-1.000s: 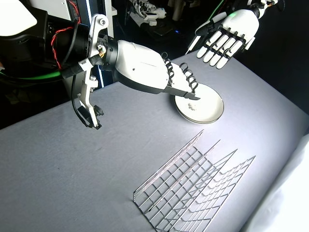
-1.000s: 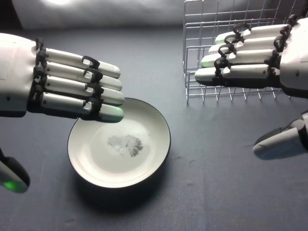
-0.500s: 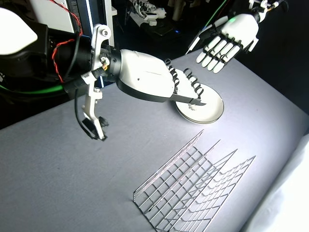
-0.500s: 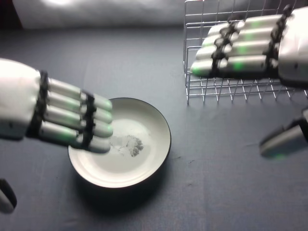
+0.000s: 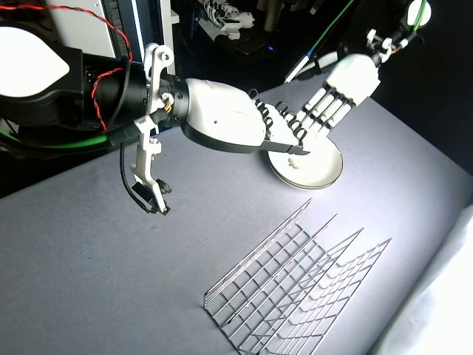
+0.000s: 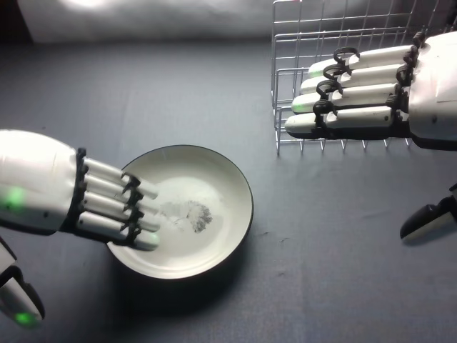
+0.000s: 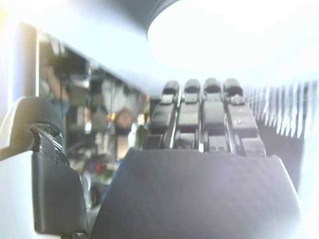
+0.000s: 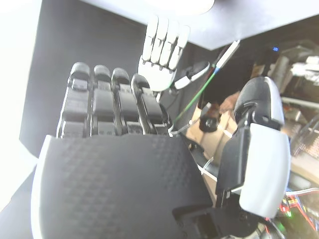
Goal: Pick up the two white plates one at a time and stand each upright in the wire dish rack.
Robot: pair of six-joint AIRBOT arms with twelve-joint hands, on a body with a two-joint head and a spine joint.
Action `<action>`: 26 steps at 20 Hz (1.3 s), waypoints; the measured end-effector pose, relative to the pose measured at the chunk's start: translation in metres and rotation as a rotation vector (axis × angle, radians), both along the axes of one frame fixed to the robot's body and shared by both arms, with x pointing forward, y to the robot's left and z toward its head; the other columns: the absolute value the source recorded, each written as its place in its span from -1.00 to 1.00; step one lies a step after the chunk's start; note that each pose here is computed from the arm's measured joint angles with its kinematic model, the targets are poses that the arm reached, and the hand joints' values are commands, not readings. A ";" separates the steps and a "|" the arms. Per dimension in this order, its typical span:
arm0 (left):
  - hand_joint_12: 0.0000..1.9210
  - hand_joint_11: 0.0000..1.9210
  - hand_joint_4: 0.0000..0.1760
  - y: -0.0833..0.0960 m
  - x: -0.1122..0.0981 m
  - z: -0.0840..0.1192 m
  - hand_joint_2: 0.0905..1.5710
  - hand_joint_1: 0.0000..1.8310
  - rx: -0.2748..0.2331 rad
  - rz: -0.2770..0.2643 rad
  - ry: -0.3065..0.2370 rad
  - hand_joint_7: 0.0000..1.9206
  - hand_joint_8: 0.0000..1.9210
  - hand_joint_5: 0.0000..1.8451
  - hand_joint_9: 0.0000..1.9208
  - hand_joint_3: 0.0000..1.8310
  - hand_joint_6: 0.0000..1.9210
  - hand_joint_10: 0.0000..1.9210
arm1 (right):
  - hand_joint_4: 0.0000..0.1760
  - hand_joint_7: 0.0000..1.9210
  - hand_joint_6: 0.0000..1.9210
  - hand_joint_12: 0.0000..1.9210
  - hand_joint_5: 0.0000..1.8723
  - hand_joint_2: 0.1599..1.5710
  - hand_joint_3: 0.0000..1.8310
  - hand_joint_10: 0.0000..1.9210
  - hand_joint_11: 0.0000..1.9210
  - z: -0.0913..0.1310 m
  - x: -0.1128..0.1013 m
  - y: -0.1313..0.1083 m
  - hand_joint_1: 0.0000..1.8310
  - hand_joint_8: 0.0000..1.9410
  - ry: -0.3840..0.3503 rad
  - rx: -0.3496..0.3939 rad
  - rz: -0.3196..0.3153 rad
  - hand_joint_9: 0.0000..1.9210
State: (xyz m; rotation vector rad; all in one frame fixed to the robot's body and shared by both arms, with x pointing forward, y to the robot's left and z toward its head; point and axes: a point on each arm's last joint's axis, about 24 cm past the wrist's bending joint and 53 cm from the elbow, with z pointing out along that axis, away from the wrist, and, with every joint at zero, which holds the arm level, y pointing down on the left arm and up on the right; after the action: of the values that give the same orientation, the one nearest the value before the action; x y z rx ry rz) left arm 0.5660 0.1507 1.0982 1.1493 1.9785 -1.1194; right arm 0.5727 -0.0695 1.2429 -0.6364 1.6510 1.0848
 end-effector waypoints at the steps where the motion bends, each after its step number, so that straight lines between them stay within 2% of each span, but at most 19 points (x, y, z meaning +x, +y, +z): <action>1: -1.00 -1.00 -1.00 0.002 0.001 -0.004 0.22 -1.00 0.012 0.001 -0.011 -1.00 -1.00 -1.00 -1.00 -1.00 -1.00 -1.00 | -1.00 -1.00 -1.00 -1.00 -1.00 0.10 -1.00 -1.00 -1.00 0.000 0.000 0.000 -0.07 -1.00 0.000 0.000 0.000 -1.00; 3: -1.00 -1.00 -1.00 0.006 0.002 -0.012 0.24 -1.00 0.036 -0.006 -0.040 -1.00 -1.00 -1.00 -1.00 -1.00 -1.00 -1.00 | -1.00 -1.00 -1.00 -1.00 -1.00 0.08 -1.00 -1.00 -1.00 0.000 0.000 0.000 0.09 -1.00 -0.001 0.000 0.000 -1.00; 5: -1.00 -1.00 -1.00 0.008 0.002 -0.015 0.23 -1.00 0.045 -0.004 -0.047 -1.00 -1.00 -1.00 -1.00 -1.00 -1.00 -1.00 | -1.00 -1.00 -1.00 -1.00 -1.00 0.08 -1.00 -1.00 -1.00 0.000 0.000 0.000 0.15 -1.00 -0.002 -0.001 -0.001 -1.00; 8: -1.00 -1.00 -1.00 0.011 0.006 -0.020 0.24 -1.00 0.059 0.015 -0.052 -1.00 -1.00 -1.00 -1.00 -1.00 -1.00 -1.00 | -1.00 -1.00 -1.00 -1.00 -1.00 0.17 -0.98 -1.00 -1.00 0.000 0.000 0.000 0.09 -1.00 -0.002 -0.002 -0.001 -1.00; 11: -1.00 -1.00 -1.00 0.013 0.010 -0.023 0.22 -1.00 0.078 0.023 -0.072 -1.00 -1.00 -1.00 -1.00 -1.00 -1.00 -1.00 | -1.00 -1.00 -1.00 -1.00 -1.00 0.21 -0.98 -1.00 -1.00 0.000 0.000 0.000 0.13 -1.00 -0.003 -0.003 -0.001 -1.00; 12: -1.00 -1.00 -1.00 0.014 0.012 -0.025 0.22 -1.00 0.086 0.030 -0.075 -1.00 -1.00 -1.00 -1.00 -1.00 -1.00 -1.00 | -1.00 -1.00 -1.00 -1.00 -1.00 0.25 -0.97 -1.00 -1.00 0.000 0.000 0.000 0.04 -1.00 -0.005 -0.004 0.000 -1.00; 23: -1.00 -1.00 -1.00 0.014 0.015 -0.037 0.26 -1.00 0.113 0.039 -0.075 -1.00 -1.00 -1.00 -1.00 -0.99 -1.00 -1.00 | -1.00 -1.00 -1.00 -1.00 -1.00 0.19 -1.00 -1.00 -1.00 0.001 -0.002 0.001 0.07 -1.00 -0.010 -0.001 0.011 -1.00; 26: -1.00 -1.00 -1.00 0.014 0.011 -0.044 0.24 -1.00 0.120 0.018 -0.087 -1.00 -1.00 -1.00 -1.00 -1.00 -1.00 -1.00 | -1.00 -1.00 -1.00 -1.00 -1.00 0.17 -1.00 -1.00 -1.00 0.001 -0.002 0.001 0.13 -1.00 -0.013 -0.001 0.012 -1.00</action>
State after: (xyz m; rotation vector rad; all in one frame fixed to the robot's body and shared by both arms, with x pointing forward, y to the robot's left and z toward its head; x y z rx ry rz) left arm 0.5774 0.1642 1.0543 1.2177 2.0075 -0.9360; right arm 0.5703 -0.0684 1.2438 -0.6536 1.6391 1.0865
